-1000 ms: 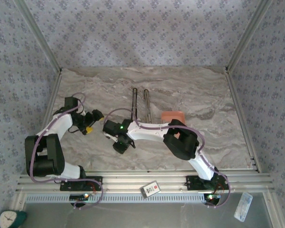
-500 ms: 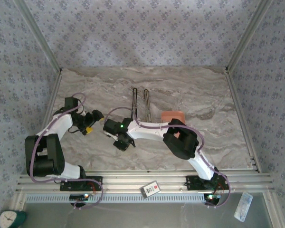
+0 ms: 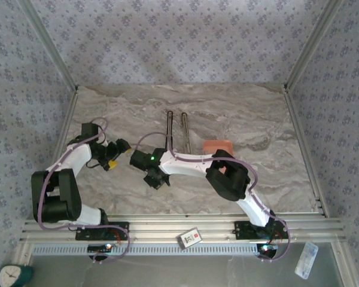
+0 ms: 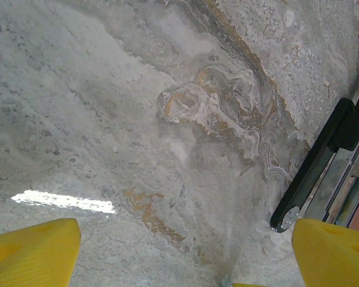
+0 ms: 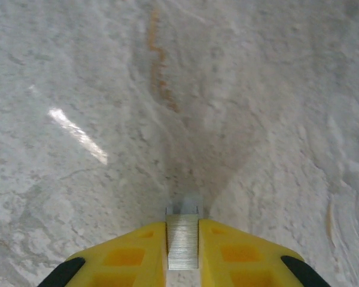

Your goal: Load the staples into the stapler

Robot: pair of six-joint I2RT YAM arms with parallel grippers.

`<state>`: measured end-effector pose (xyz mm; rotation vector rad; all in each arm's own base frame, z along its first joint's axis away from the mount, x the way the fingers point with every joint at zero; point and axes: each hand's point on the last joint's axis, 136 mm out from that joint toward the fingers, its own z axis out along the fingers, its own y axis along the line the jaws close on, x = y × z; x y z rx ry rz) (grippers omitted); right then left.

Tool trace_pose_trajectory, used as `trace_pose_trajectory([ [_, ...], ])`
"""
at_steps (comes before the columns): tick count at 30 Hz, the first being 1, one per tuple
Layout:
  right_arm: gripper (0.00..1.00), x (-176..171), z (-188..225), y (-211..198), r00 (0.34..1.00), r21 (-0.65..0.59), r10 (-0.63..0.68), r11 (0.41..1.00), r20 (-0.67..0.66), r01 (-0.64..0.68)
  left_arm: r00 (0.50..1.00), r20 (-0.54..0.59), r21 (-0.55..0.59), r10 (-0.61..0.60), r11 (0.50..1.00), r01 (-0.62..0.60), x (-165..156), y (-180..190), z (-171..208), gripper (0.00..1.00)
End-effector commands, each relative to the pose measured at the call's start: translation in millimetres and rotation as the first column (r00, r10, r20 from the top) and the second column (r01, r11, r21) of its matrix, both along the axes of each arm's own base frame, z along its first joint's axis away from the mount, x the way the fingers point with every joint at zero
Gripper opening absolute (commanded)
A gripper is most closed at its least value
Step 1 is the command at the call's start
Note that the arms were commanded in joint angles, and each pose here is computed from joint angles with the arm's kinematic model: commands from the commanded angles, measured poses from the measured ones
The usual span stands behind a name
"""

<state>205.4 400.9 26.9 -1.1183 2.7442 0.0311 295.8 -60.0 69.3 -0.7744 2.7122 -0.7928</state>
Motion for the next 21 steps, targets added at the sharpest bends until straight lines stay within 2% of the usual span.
trace_pose_trajectory([
  [1,0.2,2,15,-26,0.988,-0.029,-0.154,0.988,0.014,0.154,1.0,0.026,-0.002,0.012,1.0,-0.012,-1,1,7,0.91],
  [7,0.2,-2,18,-60,0.952,-0.005,-0.307,0.952,-0.005,0.307,1.0,0.027,-0.016,0.009,1.0,-0.009,-4,-3,7,0.91],
  [13,0.19,-4,11,-97,0.885,-0.021,-0.466,0.885,-0.026,0.465,1.0,0.026,-0.019,0.001,1.0,-0.001,-6,-9,5,0.91],
  [21,0.21,-6,-1,-115,0.847,-0.063,-0.526,0.85,-0.079,0.522,1.0,0.024,-0.016,-0.019,1.0,0.019,-4,-16,4,0.91],
])
